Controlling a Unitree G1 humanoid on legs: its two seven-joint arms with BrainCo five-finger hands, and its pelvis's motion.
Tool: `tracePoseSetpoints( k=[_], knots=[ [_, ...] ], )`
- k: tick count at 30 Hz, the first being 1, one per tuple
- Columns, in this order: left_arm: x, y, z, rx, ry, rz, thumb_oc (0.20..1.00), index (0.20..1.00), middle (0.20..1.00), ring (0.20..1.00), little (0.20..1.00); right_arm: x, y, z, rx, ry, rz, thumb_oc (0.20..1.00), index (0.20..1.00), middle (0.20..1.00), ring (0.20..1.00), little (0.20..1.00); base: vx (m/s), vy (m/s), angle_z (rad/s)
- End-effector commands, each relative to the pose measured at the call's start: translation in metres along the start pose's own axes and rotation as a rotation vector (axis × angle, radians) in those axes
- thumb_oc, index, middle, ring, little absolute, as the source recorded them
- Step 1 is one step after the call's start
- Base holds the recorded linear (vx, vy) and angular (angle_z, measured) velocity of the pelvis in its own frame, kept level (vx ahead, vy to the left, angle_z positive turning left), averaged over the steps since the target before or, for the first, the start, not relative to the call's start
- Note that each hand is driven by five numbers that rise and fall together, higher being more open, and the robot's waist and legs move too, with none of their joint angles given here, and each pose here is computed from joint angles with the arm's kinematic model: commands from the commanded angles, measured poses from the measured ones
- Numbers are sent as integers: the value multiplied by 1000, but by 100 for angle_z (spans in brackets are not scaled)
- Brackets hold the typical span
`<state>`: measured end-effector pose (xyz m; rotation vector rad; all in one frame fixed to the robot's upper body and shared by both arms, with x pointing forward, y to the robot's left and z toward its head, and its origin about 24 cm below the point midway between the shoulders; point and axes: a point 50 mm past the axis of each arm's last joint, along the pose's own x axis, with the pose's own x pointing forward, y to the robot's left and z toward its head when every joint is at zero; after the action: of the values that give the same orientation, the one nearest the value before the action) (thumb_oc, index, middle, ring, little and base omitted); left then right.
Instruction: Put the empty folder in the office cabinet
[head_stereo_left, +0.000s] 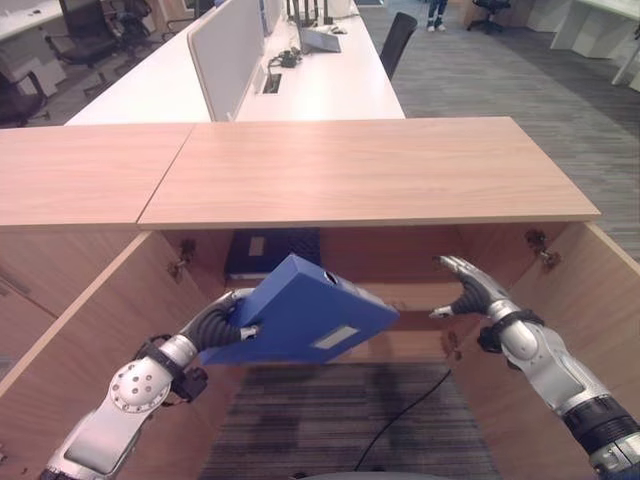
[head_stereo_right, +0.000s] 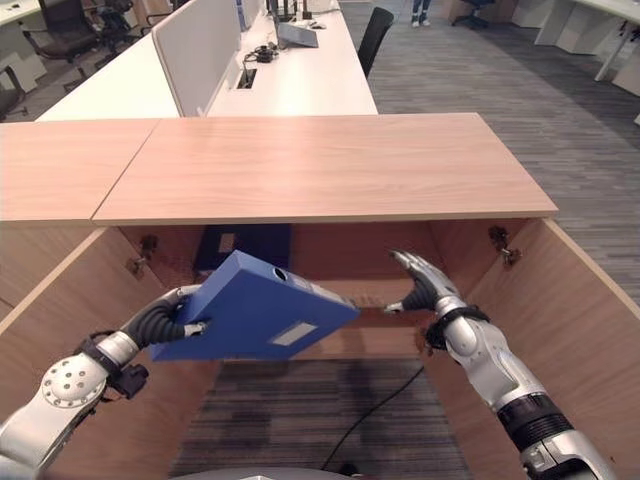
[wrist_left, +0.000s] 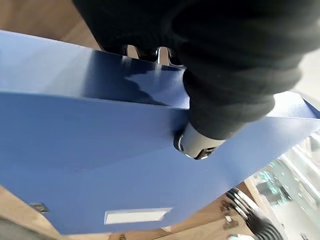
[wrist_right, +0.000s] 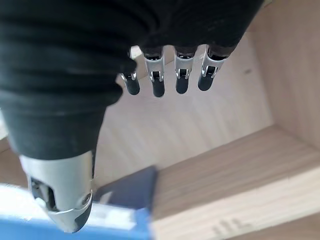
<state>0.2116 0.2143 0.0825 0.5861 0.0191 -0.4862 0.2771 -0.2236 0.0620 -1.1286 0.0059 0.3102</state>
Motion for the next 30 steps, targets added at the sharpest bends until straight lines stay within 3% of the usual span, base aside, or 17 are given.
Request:
tracePoseSetpoints(
  k=[1,12,24,25,26,30],
  knots=[
    [9,14,36,148,-189,17,200,200,200,200,200,12,-14,24,0,-141,15,1000,1000,1000,1000,1000,0,0,0],
    [35,5,64,214,-347,9,200,200,200,200,200,29,10,91,105,-402,160,1000,1000,1000,1000,1000,0,0,0],
    [43,-8,106,162,-579,18,200,200,200,200,200,37,34,113,224,-451,236,1000,1000,1000,1000,1000,0,0,0],
    [42,-13,116,115,-632,-3,200,200,200,200,200,38,44,117,283,-446,273,683,683,683,683,683,0,0,0],
    [42,-13,116,115,-631,-4,200,200,200,200,200,38,44,117,284,-447,273,225,225,225,225,225,0,0,0],
    [40,-16,126,60,-689,-21,200,200,200,200,200,37,61,119,368,-427,364,200,200,200,200,200,0,0,0]
  ],
)
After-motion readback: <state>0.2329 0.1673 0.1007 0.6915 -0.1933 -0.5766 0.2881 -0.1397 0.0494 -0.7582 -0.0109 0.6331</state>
